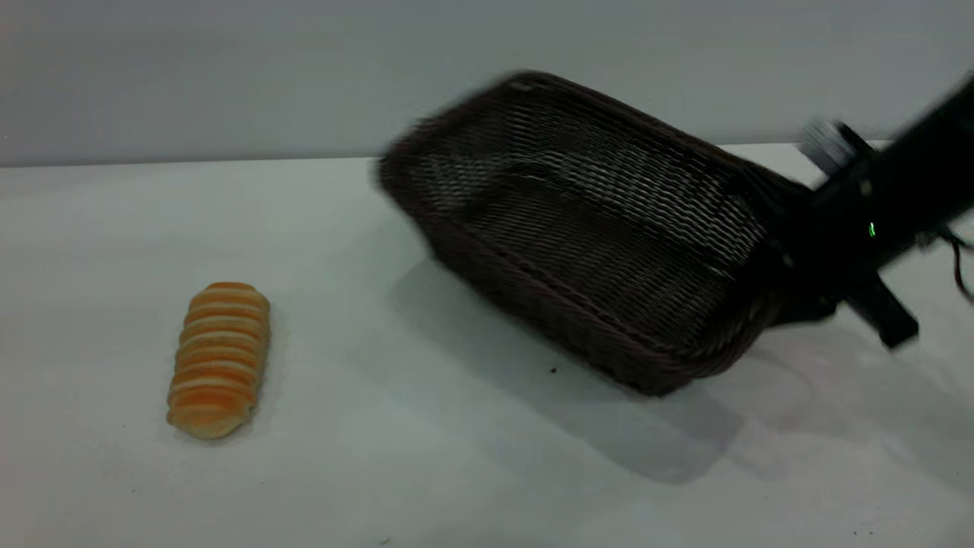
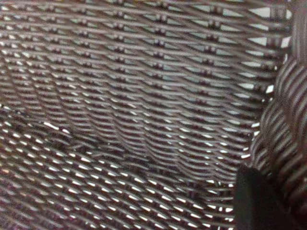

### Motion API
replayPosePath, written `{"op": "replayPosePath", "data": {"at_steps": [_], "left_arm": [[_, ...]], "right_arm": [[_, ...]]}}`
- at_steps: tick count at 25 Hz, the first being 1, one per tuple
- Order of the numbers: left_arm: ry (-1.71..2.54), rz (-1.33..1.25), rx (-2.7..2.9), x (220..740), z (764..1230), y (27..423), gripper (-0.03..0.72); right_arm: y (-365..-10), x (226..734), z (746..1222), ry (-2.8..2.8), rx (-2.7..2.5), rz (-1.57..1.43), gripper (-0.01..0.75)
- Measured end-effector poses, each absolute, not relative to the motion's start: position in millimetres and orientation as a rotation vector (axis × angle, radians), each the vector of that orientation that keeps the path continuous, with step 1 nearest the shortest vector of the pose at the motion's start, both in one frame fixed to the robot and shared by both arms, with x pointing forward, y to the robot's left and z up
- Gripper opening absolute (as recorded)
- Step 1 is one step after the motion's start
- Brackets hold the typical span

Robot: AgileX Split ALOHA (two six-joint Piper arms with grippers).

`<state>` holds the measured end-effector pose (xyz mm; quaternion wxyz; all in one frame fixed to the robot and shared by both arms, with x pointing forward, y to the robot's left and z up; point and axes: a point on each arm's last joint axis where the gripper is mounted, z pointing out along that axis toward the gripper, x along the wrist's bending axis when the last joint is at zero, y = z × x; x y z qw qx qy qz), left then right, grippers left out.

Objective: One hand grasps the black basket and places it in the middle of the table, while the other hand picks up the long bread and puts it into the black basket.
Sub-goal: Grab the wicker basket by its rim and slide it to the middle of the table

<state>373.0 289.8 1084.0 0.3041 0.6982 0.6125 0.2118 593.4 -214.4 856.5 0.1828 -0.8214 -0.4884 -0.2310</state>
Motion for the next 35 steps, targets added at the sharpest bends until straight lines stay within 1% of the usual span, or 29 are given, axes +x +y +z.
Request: {"op": "replayPosePath", "data": {"at_steps": [2,5,9,13,17,21,23,25,27,30,33,35], "left_arm": [[1.622,0.561,1.850,373.0,1084.0,289.8,0.563],[1.622,0.561,1.850,373.0,1084.0,289.8,0.563],[1.623,0.561,1.849,373.3,1084.0,289.8,0.563],[1.633,0.549,1.856,376.4,1081.9,290.0,0.563],[1.666,0.504,1.881,386.2,1074.5,290.5,0.563],[1.713,0.428,1.885,403.5,1062.6,289.9,0.563],[1.737,0.395,1.887,414.0,1055.0,290.1,0.563],[1.759,0.369,1.903,426.1,1044.9,290.9,0.563],[1.780,0.357,1.905,437.9,1035.3,292.0,0.563],[1.822,0.330,1.902,455.0,1018.5,293.5,0.563],[1.874,0.279,1.894,471.2,998.2,294.2,0.563],[1.913,0.251,1.894,482.0,981.8,295.3,0.563]], "right_arm": [[-209.8,609.4,871.2,-1.573,-2.173,-0.630,0.096],[-201.1,630.7,880.9,-1.754,-1.993,-0.570,0.096],[-177.8,649.9,872.7,-1.936,-1.826,-0.463,0.096],[-151.3,661.6,856.4,-2.061,-1.765,-0.387,0.096],[-149.3,668.0,846.2,-2.080,-1.791,-0.346,0.096],[-153.5,670.2,846.1,-2.117,-1.793,-0.328,0.096],[-154.1,670.1,845.8,-2.128,-1.791,-0.321,0.110],[-154.6,670.1,845.6,-2.138,-1.786,-0.318,0.147],[-155.2,670.1,845.3,-2.155,-1.776,-0.313,0.210],[-155.8,669.8,848.8,-2.184,-1.745,-0.316,0.334],[-157.6,670.3,871.1,-2.271,-1.698,-0.345,0.427],[-160.9,670.1,898.0,-2.349,-1.685,-0.369,0.460]]}}
